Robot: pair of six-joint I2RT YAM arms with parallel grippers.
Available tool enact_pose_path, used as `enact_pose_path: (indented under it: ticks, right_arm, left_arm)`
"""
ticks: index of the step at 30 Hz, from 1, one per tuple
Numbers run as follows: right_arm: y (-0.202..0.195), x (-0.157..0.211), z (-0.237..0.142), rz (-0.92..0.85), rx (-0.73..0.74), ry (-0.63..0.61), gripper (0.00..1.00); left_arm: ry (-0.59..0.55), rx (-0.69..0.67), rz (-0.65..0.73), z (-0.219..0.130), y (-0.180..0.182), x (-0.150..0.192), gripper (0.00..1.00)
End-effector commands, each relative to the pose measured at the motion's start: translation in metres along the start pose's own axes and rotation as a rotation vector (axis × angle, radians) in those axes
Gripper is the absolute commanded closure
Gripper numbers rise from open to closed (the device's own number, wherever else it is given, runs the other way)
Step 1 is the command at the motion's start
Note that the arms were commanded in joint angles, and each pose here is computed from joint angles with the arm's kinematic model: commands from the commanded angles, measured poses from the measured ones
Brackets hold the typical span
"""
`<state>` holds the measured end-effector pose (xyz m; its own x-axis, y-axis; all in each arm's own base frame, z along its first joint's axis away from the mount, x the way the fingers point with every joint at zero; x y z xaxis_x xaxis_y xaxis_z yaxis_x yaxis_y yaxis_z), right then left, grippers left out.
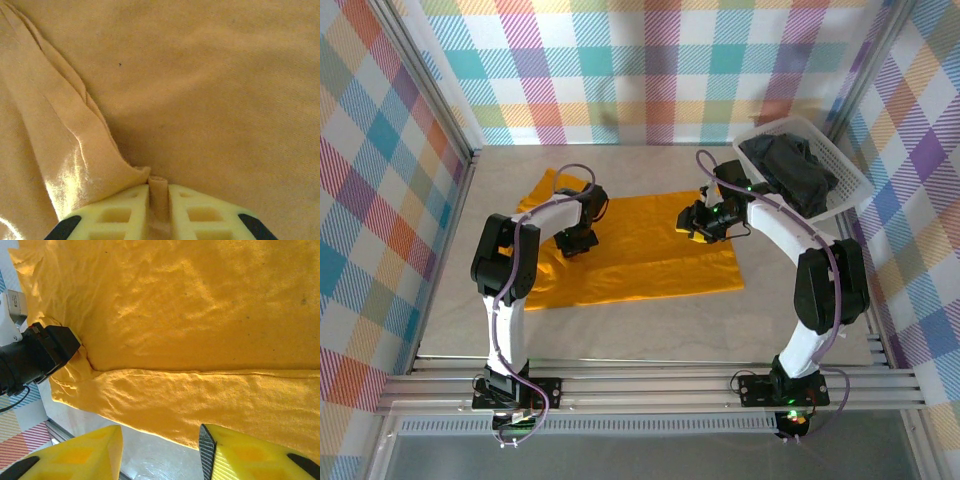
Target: Fold and stack the t-shirts
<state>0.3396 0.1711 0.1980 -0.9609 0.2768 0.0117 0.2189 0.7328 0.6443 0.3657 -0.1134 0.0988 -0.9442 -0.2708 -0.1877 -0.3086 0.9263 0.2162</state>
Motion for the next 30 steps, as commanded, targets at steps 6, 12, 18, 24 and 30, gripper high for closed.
enact_pose_path:
  ticks: [6,12,18,24,30]
  right_arm:
    - [0.007,-0.001,0.003,-0.01,-0.028,0.016,0.55]
    - [0.006,-0.001,0.003,-0.011,-0.028,0.016,0.55]
    - [0.006,-0.002,0.004,-0.01,-0.031,0.018,0.55]
    - [0.005,-0.002,0.006,-0.008,-0.032,0.027,0.55]
    - [0.004,-0.001,0.007,-0.004,-0.032,0.033,0.55]
  left_arm:
    - [0.001,-0.031,0.01,0.004,0.007,0.005,0.9]
    - [-0.046,-0.002,0.001,-0.016,0.009,0.0,0.97]
    - [-0.072,0.044,-0.009,-0.035,0.008,0.001,1.0]
    - [-0.073,0.072,0.018,-0.039,0.005,0.002,1.0]
    - [-0.11,0.11,0.04,-0.045,-0.001,0.001,1.0]
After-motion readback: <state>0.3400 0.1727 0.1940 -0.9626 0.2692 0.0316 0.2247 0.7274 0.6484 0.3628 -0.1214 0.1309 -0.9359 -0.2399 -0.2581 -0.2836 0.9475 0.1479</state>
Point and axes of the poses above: each hand's point on the last joint's axis, 136 mm out from that joint toward the fingers, its own z axis out along the fingers, its own y axis along the line the jaws close on, x = y × z, the point moved 8 cm from there along -z, back along the fingers, and after that the axes turned 9 degrees about z, right-handed, at the moved point
